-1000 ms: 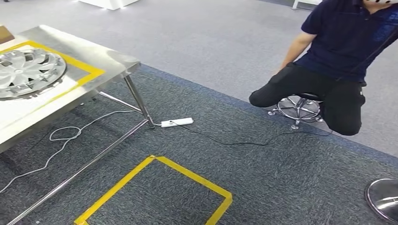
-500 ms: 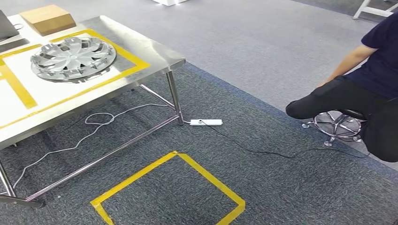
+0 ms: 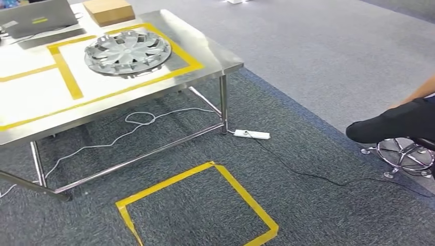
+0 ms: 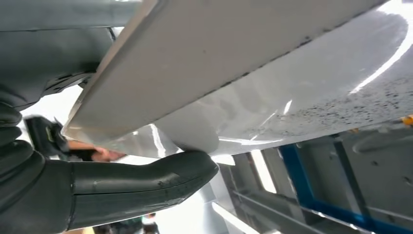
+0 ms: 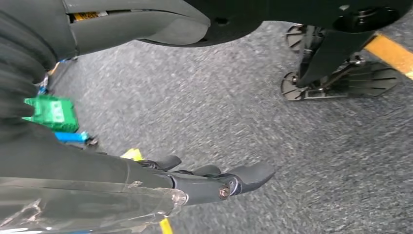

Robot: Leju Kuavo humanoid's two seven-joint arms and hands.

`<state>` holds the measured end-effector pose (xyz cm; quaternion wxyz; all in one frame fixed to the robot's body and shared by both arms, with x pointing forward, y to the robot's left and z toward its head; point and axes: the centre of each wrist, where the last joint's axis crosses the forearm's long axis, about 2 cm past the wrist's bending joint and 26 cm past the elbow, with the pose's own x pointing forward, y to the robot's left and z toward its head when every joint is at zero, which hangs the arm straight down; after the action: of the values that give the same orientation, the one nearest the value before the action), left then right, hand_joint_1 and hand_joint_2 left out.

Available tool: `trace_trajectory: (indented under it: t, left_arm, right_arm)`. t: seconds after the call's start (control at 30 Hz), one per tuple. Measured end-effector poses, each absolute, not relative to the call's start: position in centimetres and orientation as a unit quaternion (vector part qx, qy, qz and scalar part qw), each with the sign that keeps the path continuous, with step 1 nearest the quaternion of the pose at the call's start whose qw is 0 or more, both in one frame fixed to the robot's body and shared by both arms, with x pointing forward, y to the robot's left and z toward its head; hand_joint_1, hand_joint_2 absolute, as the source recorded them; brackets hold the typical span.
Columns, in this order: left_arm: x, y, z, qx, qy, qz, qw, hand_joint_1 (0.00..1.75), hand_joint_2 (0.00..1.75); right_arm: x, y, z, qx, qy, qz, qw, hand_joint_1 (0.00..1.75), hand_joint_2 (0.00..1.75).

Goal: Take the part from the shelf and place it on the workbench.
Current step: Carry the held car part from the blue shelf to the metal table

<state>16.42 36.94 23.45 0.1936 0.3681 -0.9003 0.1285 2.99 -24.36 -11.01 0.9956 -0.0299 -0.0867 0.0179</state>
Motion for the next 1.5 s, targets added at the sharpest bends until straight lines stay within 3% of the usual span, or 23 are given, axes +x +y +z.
trace_trajectory:
  t: [1.5]
  left_arm:
    - [16.41, 36.55, 23.29, 0.363, -0.902, 0.129, 0.197, 1.75, 1.75]
  right_arm:
    - [3.07, -24.48, -11.02, -0.022, -0.086, 0.014, 0.996, 0.00, 1.75]
